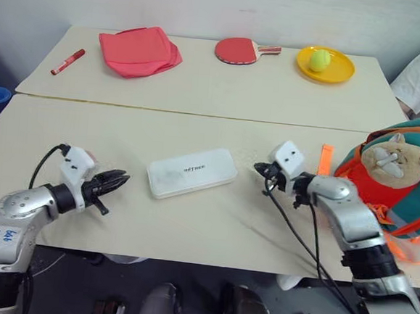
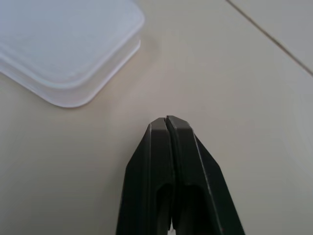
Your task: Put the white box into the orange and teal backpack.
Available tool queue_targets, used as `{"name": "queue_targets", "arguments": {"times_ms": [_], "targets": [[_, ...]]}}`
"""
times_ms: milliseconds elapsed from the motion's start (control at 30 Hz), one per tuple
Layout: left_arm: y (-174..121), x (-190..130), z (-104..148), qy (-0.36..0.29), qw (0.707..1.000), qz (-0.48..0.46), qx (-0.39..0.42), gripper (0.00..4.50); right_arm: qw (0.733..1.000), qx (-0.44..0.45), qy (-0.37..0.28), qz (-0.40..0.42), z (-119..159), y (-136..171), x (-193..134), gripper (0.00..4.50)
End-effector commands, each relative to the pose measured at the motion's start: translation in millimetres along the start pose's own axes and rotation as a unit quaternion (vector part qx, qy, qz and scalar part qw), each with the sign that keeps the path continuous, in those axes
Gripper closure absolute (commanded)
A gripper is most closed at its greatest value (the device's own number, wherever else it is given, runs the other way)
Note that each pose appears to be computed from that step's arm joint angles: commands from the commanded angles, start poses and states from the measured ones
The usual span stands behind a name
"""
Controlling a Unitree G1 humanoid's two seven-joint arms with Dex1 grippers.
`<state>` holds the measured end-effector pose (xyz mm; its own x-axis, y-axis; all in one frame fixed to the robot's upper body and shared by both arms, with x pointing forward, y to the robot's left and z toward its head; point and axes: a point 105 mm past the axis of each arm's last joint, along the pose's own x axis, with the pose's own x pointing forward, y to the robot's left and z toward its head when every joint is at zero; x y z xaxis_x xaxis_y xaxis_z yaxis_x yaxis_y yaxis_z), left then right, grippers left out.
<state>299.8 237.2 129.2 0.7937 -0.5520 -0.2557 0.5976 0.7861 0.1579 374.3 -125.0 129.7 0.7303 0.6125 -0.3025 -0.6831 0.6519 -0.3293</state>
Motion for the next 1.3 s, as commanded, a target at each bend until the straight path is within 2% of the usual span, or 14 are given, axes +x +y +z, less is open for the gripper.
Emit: {"name": "queue_targets", "arguments": {"times_ms": [33,200,400,633,867,1000,1067,1133,1200,1267,1300], "targets": [[1,6,8,0.002,1.0,0.012,0.019,4.46,0.999,-0.019,-0.031,0.018,17,3,13,4.5],[-12,22,14,-0.003,1.0,-0.021,0.01,4.46,0.997,-0.02,-0.052,0.048,26,13,26,4.5],[-19,31,14,0.002,0.999,-0.049,0.004,4.46,0.993,-0.016,-0.064,0.102,32,32,22,4.5],[-29,34,17,-0.009,0.996,-0.083,0.01,4.46,0.987,-0.007,-0.065,0.149,24,55,-8,4.5],[-48,25,16,0.002,0.989,-0.144,-0.022,4.46,0.989,0.008,-0.004,0.146,-3,66,-57,4.5],[-39,26,9,0.024,0.99,-0.129,-0.043,4.46,0.992,0.007,0.02,0.123,-13,61,-72,4.5],[-27,27,5,0.044,0.991,-0.107,-0.066,4.08,0.992,-0.009,0.04,0.116,-23,57,-79,4.5],[-19,23,4,0.059,0.983,-0.12,-0.128,3.65,0.992,-0.024,0.061,0.106,-33,49,-87,4.5],[-19,16,3,0.088,0.957,-0.158,-0.225,3.05,0.992,-0.027,0.066,0.102,-38,45,-90,4.5],[-29,2,-2,0.169,0.914,-0.2,-0.31,2.42,0.993,-0.029,0.06,0.101,-38,44,-88,4.5],[-33,-3,2,0.181,0.896,-0.221,-0.34,2.11,0.992,-0.033,0.057,0.104,-37,44,-86,4.5]]}}
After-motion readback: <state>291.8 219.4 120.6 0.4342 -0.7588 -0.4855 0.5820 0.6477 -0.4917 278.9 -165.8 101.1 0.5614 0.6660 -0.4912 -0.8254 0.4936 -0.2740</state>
